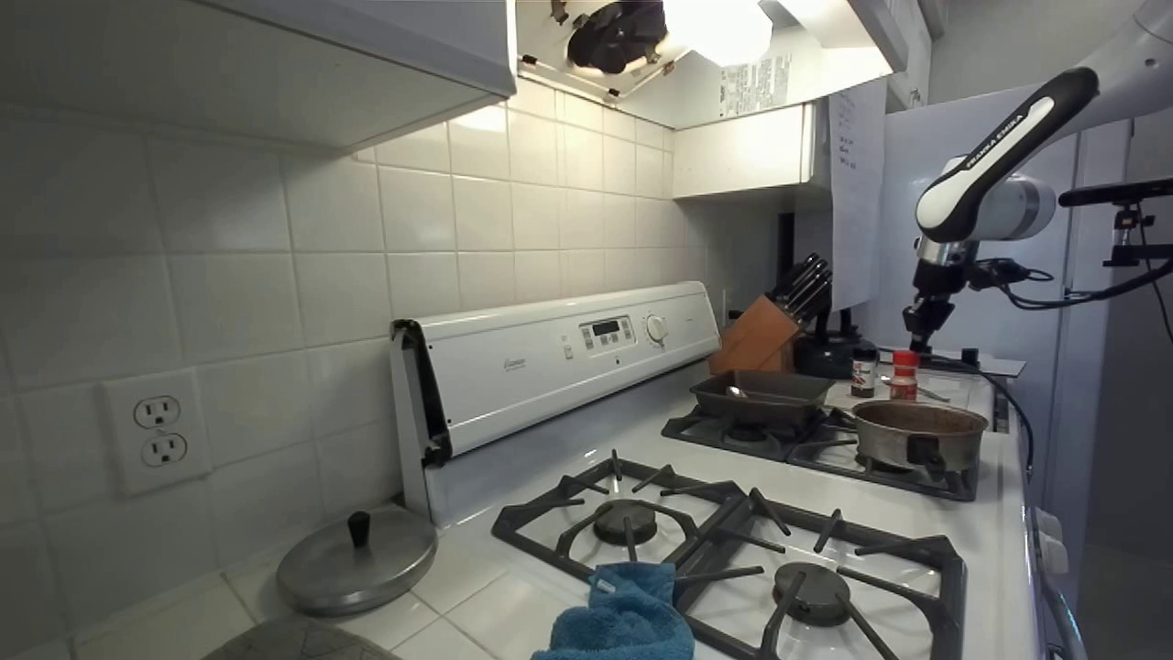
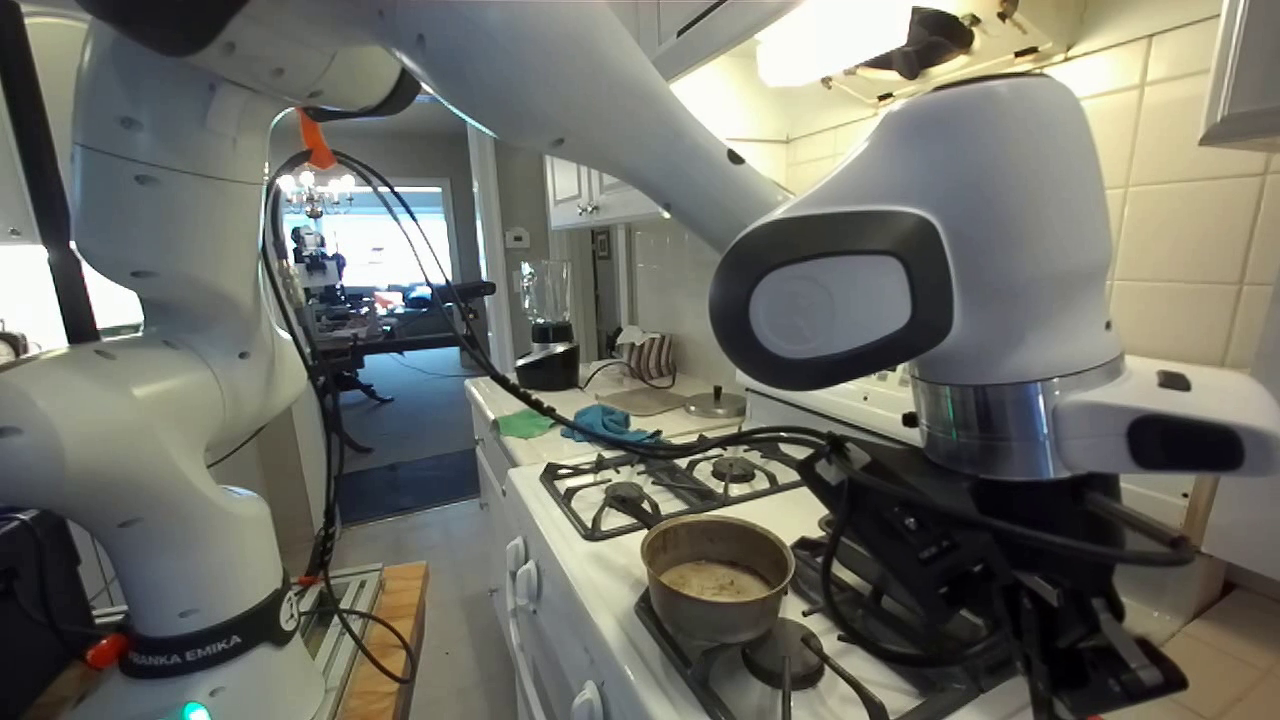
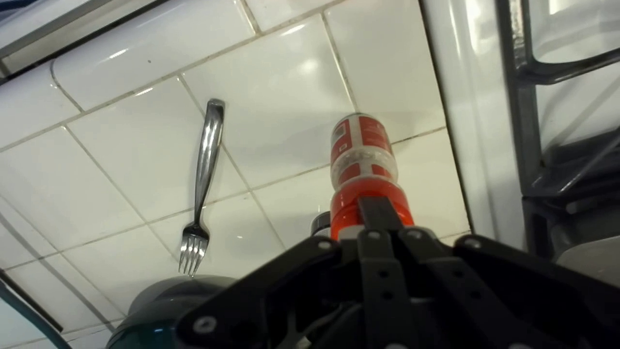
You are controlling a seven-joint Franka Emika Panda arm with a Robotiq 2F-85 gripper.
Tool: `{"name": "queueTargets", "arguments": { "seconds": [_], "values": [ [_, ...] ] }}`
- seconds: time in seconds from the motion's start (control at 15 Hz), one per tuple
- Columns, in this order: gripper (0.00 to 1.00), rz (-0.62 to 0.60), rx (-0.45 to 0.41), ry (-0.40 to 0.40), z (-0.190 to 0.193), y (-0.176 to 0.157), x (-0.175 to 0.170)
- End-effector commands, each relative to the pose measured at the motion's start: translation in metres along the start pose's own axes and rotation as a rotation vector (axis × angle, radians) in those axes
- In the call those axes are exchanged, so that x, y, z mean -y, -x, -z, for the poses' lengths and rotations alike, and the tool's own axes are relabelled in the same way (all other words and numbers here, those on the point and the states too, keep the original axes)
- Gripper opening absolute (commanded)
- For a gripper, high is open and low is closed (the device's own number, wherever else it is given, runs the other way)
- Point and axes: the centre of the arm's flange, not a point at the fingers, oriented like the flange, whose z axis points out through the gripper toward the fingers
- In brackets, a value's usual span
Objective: Close the spice shaker
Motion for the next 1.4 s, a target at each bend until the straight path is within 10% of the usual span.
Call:
{"name": "queueTargets", "arguments": {
  "seconds": [0.0,1.33],
  "values": [
    [0.00,0.015,0.012,-0.010,0.007,-0.007,-0.002],
    [0.00,0.092,0.033,-0.041,-0.026,-0.012,-0.004]
  ]
}}
